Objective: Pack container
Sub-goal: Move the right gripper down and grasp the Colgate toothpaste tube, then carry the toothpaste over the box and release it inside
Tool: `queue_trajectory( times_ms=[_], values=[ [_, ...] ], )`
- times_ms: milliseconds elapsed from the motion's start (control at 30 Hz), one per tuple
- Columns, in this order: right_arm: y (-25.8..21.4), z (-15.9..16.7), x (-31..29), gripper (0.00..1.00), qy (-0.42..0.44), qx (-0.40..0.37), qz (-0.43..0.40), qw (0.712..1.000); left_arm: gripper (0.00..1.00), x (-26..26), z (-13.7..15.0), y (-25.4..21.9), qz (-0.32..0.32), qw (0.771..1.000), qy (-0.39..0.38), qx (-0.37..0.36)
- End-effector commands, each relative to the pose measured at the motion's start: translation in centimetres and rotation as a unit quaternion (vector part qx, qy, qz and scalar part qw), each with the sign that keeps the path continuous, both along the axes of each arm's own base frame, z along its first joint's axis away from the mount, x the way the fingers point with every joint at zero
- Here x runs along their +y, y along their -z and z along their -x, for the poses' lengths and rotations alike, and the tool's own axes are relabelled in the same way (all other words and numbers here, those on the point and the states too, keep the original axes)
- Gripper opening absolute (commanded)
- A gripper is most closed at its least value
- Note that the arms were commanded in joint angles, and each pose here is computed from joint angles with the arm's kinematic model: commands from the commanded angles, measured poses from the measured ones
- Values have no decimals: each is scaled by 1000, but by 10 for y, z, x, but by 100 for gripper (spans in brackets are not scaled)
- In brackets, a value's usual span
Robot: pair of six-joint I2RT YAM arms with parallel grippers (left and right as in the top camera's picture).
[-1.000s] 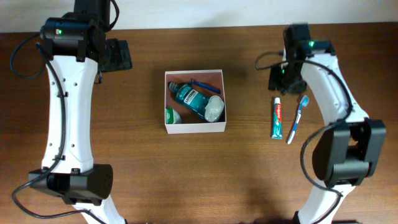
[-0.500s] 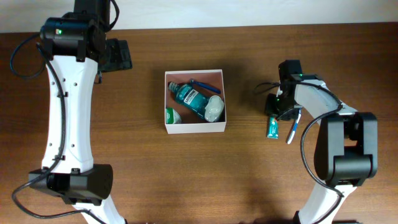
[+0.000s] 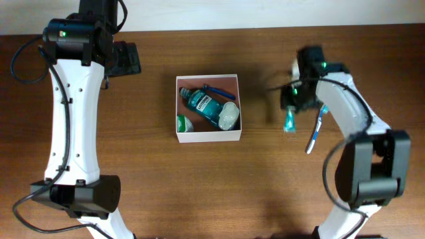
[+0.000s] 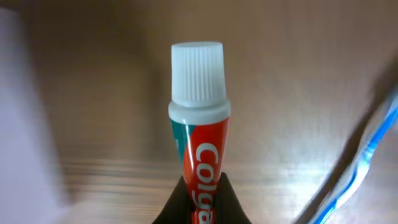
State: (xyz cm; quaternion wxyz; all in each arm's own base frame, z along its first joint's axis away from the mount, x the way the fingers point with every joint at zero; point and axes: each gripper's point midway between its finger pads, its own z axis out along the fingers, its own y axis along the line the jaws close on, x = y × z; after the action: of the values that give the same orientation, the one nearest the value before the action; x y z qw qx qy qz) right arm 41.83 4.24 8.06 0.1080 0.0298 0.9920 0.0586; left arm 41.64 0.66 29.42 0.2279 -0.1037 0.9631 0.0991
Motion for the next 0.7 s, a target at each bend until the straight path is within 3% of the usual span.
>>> queue_trajectory(
  times_ms=[0, 200, 433, 567, 667],
  values=[
    [-110, -30, 62, 4, -145, -153, -13, 978, 100, 3, 0, -7, -5, 1000, 0, -10],
    [-163, -45, 145, 4, -308, -277, 12, 910, 100, 3, 0, -7, -5, 1000, 0, -10],
    [-139, -40, 217, 4, -505, -315, 71, 801, 100, 3, 0, -7, -5, 1000, 0, -10],
    [-100, -38, 235, 4, -556, -285, 80, 777, 100, 3, 0, -7, -5, 1000, 0, -10],
    [-71, -40, 239, 4, -564, -259, 77, 780, 100, 3, 0, -7, -5, 1000, 0, -10]
  ],
)
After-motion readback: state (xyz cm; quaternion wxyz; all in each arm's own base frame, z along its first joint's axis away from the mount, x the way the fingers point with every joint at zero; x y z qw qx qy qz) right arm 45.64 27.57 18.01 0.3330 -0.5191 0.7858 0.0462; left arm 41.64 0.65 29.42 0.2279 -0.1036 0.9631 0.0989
